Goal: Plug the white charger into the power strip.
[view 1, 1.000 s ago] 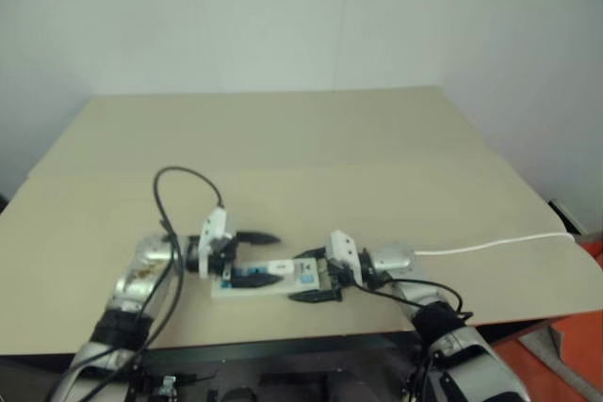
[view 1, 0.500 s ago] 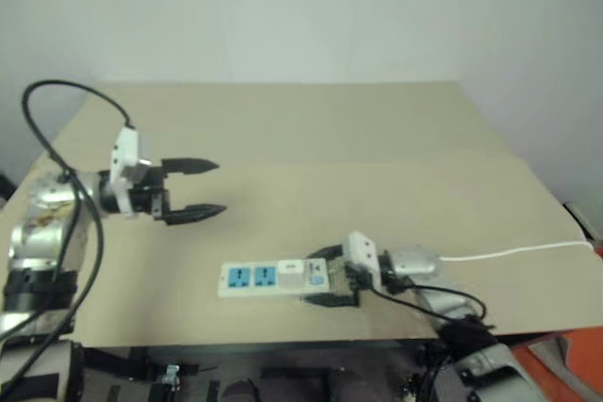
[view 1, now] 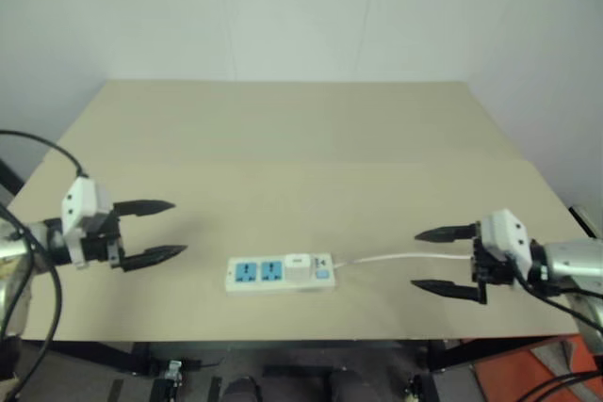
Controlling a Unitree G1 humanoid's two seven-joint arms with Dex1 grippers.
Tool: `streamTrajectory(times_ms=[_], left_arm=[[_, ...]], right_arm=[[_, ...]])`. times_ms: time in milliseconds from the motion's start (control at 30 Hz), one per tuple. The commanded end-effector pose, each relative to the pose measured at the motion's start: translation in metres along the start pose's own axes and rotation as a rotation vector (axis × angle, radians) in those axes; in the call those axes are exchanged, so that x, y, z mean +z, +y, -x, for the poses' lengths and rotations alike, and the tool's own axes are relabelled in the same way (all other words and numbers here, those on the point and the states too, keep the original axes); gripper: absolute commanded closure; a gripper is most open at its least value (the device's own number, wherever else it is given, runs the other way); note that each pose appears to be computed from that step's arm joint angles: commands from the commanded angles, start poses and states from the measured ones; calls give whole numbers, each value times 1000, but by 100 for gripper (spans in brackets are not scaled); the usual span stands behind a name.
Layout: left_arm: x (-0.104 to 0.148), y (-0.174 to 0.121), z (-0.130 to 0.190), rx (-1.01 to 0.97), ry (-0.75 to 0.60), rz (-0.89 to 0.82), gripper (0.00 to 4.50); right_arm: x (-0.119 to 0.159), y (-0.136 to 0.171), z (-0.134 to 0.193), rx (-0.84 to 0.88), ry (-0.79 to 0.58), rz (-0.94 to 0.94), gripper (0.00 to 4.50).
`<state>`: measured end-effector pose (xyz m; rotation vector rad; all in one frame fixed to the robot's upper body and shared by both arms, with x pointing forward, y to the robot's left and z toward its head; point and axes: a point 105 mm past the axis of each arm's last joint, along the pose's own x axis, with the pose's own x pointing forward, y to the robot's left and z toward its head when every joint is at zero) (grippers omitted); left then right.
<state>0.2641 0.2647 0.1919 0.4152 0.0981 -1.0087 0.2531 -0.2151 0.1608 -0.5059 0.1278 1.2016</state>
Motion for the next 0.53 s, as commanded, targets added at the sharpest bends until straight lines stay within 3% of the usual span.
streamTrajectory(times_ms=[33, 533], left_arm=[[17, -1, 11, 12, -14, -54, 0], [27, -3, -2, -34, -35, -48, 0]], right_arm=[[10, -6, 14, -36, -5, 32, 3], [8, 0, -15, -2, -65, 13, 3]])
